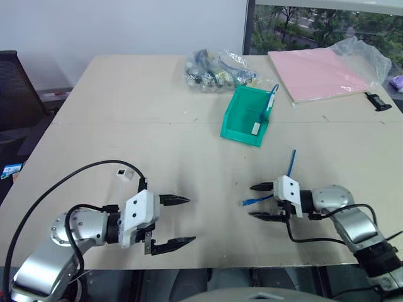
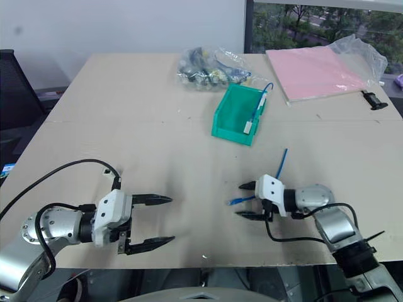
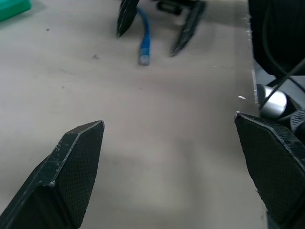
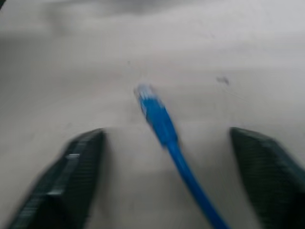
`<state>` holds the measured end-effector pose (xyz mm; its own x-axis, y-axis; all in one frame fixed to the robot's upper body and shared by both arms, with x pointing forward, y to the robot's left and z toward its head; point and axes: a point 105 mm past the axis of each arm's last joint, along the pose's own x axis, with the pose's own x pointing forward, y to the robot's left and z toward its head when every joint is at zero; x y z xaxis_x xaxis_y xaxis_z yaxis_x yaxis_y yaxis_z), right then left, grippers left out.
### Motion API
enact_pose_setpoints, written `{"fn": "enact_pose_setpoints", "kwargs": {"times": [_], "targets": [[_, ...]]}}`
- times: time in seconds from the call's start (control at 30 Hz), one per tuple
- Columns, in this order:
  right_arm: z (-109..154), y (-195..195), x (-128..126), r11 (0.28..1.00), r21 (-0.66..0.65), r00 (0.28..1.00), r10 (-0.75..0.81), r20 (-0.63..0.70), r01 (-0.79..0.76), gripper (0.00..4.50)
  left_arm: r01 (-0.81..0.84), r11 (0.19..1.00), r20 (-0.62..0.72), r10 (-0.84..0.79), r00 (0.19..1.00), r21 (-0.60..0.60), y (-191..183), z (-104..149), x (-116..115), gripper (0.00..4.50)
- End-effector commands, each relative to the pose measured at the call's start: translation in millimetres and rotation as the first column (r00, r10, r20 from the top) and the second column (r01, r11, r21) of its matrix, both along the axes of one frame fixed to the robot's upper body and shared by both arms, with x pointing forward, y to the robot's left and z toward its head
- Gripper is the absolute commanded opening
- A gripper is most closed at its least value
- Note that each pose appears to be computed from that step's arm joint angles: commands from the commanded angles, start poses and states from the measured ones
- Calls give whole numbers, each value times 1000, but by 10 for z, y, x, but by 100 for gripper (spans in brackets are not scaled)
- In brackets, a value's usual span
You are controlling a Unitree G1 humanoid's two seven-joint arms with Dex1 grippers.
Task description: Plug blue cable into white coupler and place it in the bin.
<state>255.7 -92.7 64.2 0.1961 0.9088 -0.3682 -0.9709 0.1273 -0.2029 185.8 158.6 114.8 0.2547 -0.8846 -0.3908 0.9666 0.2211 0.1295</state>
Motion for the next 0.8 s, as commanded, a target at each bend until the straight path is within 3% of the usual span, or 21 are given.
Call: {"fn": "enact_pose_setpoints", "kwargs": {"times": [0.03, 0.2, 0.37, 0.5, 0.67, 0.8], "targets": [[-58, 38, -5, 999, -30, 1000, 22, -11, -22, 217, 59, 998, 24, -59, 998, 11, -39, 106, -53, 450], [-46, 100, 3, 999, -26, 999, 45, -12, -46, 2, 73, 997, 23, -74, 997, 25, -19, 108, -60, 450], [17, 129, 121, 999, -22, 999, 44, 11, -43, 2, 63, 998, 44, -64, 997, 30, -2, 146, -2, 450], [193, 288, 409, 999, -5, 997, 47, 66, -47, 2, 50, 999, 80, -51, 995, 13, -8, 243, 120, 450], [281, 504, 753, 998, -21, 997, 60, 42, -59, 2, 38, 999, 100, -39, 994, 12, 14, 290, 318, 450], [281, 569, 916, 998, -22, 996, 52, 69, -51, 160, 37, 999, 101, -38, 994, 13, 28, 287, 492, 450]]}}
